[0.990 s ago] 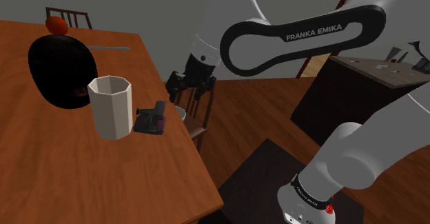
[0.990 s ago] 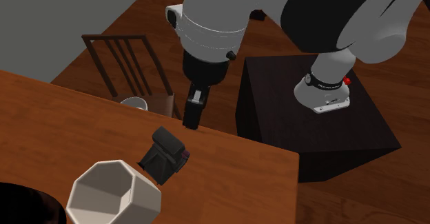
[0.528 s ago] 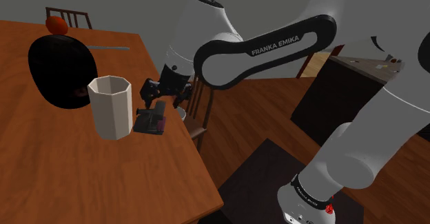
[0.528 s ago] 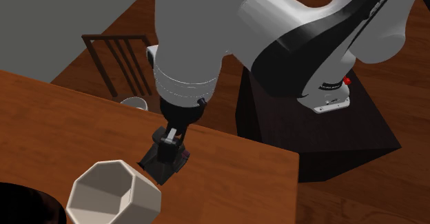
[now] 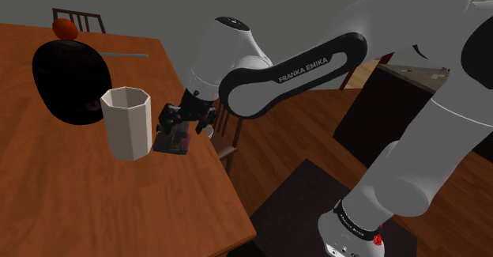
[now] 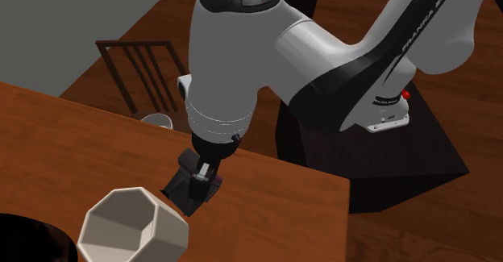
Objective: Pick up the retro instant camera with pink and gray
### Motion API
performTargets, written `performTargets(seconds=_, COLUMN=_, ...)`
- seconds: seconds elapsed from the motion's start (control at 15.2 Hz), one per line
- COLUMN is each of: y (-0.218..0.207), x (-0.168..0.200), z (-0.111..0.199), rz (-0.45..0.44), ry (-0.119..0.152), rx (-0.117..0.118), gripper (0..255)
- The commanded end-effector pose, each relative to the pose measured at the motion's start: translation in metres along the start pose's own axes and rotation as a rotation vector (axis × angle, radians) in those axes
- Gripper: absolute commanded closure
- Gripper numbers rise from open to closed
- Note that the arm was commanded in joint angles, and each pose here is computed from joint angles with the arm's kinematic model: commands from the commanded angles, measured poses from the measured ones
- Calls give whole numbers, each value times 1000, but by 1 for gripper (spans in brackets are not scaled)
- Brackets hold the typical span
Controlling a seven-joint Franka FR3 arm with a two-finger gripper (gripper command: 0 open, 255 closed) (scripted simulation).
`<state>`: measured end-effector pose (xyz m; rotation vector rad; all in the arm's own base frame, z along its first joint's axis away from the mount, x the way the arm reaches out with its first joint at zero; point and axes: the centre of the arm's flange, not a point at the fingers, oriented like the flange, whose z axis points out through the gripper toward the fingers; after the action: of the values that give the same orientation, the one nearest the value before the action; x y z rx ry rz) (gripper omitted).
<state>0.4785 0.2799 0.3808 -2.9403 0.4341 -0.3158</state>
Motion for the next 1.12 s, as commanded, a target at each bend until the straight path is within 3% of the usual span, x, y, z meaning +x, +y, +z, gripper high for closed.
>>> performTargets(seconds=0.0, y=1, x=0, z=2, rz=0, ry=0, rx=0, gripper=255)
performTargets(seconds=0.59, y=0, x=0, z=2, rz=0, ry=0, rx=0, gripper=255)
performTargets(seconds=1.06, y=-6, x=7, z=-34, rz=0, ry=0, rx=0, gripper=255)
